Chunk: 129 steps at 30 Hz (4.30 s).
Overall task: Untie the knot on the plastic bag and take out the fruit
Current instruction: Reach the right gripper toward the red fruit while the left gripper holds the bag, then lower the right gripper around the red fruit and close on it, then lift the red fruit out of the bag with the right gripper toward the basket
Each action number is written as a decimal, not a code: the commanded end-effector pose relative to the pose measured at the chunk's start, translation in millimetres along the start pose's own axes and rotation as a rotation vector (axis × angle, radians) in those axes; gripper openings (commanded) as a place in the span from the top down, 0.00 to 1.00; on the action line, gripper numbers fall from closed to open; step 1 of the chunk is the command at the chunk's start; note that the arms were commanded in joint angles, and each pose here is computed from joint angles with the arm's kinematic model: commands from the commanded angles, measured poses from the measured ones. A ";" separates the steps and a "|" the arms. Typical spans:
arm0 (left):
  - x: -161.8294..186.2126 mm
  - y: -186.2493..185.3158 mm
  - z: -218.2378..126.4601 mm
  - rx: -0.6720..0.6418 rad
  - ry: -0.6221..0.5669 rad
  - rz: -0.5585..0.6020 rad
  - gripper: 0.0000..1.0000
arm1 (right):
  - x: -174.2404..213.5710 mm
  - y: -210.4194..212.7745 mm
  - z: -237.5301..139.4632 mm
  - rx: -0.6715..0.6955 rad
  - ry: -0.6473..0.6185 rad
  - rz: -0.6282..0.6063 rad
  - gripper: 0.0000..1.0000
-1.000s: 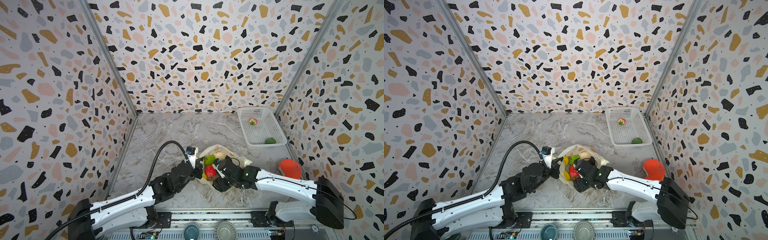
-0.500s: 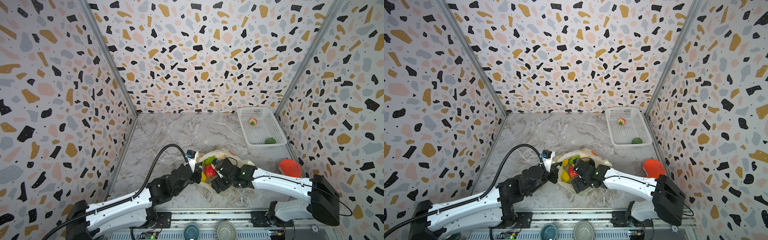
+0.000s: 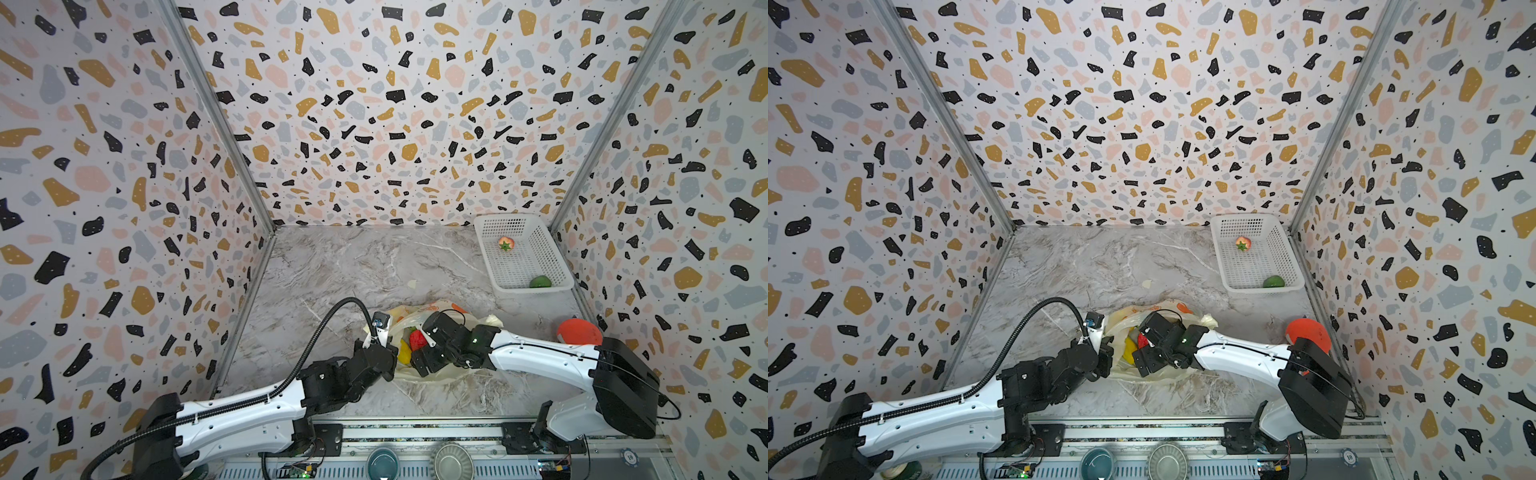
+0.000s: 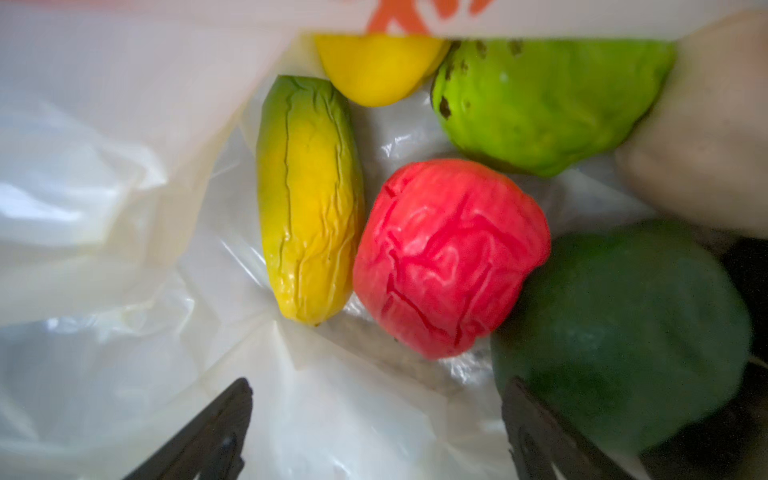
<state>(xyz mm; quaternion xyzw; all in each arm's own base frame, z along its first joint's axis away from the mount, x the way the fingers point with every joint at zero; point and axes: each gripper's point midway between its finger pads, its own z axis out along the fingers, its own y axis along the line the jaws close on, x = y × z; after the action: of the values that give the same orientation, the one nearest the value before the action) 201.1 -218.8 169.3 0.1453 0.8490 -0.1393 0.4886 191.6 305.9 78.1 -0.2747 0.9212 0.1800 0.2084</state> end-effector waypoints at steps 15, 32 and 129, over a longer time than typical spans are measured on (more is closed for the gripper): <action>-20.4 32.2 18.6 -0.190 -0.206 0.008 1.00 | -108.9 -70.1 49.7 0.195 -0.261 0.077 0.01; -29.3 12.7 -9.8 -0.095 -0.168 -0.024 1.00 | 31.9 -47.4 16.5 0.088 0.132 0.026 0.01; -20.0 18.7 -10.0 -0.259 -0.270 0.017 1.00 | -46.4 49.1 -109.1 -0.109 -0.281 -0.109 0.46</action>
<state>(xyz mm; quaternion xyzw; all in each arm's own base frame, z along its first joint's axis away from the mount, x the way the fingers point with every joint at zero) 207.8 -201.7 180.5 0.0886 0.7898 -0.0384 0.6058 169.8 318.8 177.9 -0.3032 0.8635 0.2475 0.3181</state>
